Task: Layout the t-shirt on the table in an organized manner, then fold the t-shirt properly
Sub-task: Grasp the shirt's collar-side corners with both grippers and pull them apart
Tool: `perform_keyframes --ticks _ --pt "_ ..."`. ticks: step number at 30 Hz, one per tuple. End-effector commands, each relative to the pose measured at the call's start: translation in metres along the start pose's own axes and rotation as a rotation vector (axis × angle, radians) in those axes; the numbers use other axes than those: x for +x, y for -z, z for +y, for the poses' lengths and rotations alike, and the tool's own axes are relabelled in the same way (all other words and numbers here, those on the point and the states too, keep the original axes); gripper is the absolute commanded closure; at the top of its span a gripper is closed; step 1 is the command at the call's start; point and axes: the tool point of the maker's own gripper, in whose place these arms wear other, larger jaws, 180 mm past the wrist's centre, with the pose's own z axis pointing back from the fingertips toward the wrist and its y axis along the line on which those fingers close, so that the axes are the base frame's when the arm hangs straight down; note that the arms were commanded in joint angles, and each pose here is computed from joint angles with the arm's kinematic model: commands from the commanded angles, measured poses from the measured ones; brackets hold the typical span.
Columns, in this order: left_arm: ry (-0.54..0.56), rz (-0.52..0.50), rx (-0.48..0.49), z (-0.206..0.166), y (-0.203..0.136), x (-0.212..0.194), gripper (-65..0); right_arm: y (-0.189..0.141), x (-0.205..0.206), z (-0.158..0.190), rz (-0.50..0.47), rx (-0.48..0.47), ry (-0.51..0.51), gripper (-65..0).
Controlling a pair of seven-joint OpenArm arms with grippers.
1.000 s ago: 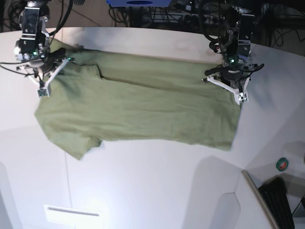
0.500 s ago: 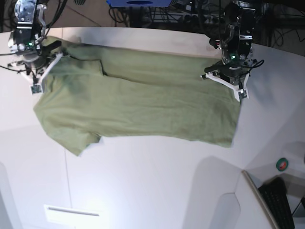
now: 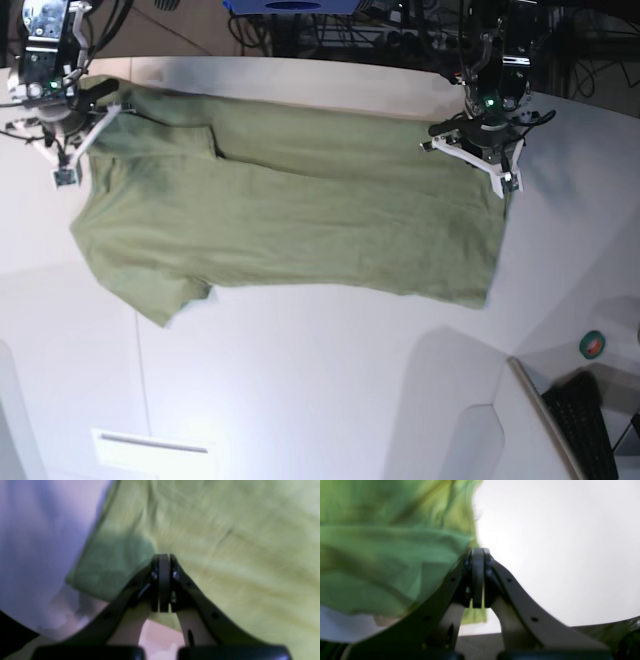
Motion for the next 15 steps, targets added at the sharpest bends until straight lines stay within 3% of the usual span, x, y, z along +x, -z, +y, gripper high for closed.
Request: perform_keyframes --ticks 1,10,15 --pt "0.006 -0.035 0.006 0.002 0.0 0.011 0.0 0.0 0.002 -0.004 -0.009 -0.01 0.0 0.0" --pt "0.047 0.04 0.062 0.026 0.016 -0.014 0.0 0.02 -0.049 0.013 0.11 0.046 0.014 0.0" --pt "0.088 -0.006 0.072 0.04 0.005 -0.017 0.0 0.017 -0.066 0.017 0.118 0.055 0.003 0.0"
